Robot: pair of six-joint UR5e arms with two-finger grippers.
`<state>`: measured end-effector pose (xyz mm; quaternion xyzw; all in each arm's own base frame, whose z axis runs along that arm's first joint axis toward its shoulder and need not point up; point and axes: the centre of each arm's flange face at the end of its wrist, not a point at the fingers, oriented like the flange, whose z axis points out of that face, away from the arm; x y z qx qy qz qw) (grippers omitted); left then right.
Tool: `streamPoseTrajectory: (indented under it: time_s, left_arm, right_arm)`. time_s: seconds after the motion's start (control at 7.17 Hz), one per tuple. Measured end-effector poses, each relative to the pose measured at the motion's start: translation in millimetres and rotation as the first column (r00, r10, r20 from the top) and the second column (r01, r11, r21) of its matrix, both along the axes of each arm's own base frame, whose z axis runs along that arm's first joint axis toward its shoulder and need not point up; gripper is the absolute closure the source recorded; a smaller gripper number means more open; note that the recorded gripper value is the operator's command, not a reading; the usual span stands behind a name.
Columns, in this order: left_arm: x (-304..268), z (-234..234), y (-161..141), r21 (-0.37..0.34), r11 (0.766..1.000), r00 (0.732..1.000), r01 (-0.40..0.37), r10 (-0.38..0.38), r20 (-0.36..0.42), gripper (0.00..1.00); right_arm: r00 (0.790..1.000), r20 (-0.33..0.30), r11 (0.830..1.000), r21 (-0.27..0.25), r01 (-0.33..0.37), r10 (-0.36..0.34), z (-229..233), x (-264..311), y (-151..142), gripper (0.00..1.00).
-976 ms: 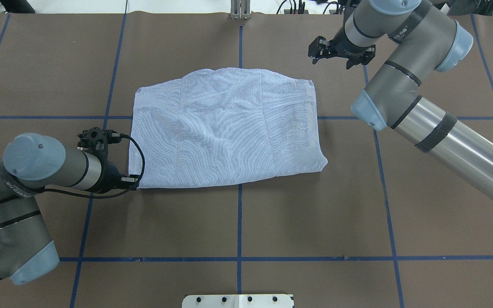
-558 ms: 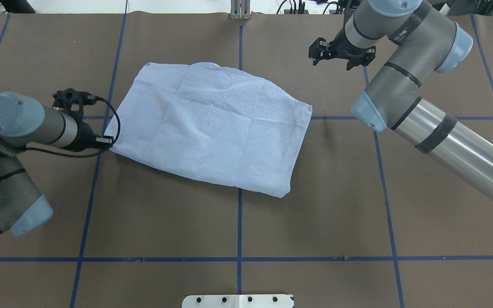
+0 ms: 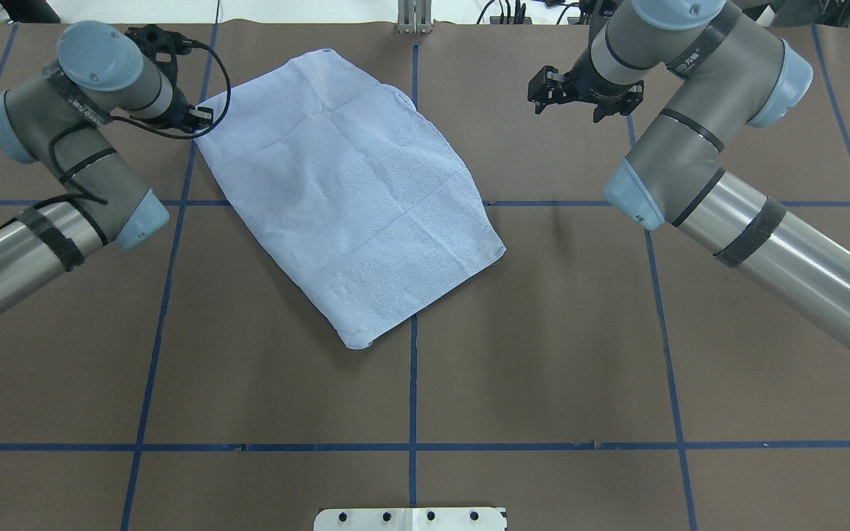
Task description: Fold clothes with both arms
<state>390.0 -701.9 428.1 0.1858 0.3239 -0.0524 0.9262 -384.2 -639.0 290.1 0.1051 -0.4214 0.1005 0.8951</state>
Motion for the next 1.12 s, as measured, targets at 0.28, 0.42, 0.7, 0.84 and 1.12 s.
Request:
streamPoseTrajectory:
  time_s: [0.28,0.42,0.7,0.84,1.12]
  left_arm:
    - [-6,-13,-40,0.048,0.998,0.999,0.033,-0.032,-0.032,0.0]
    - [-18,-19,-43,0.07,0.997,0.997,0.035,-0.031,-0.066,0.0]
    - [-55,-21,-17,0.065,0.997,0.983,-0.032,0.043,-0.179,0.0]
    - [-74,-20,-1,0.062,0.996,0.972,-0.062,0.074,-0.225,0.0]
    - [-89,-16,14,0.057,0.996,0.963,-0.073,0.085,-0.254,0.0]
  right_arm:
    - [1.0,0.022,1.0,-0.018,-0.004,0.005,-13,-12,10,0.0]
    - [0.999,0.044,0.998,-0.056,-0.023,0.026,-23,-23,19,0.0]
    - [0.992,0.061,0.977,-0.193,-0.093,0.106,-58,-62,58,0.01]
    - [0.986,0.058,0.951,-0.277,-0.137,0.159,-73,-86,89,0.03]
    - [0.96,0.034,0.877,-0.417,-0.238,0.276,-81,-143,151,0.11]
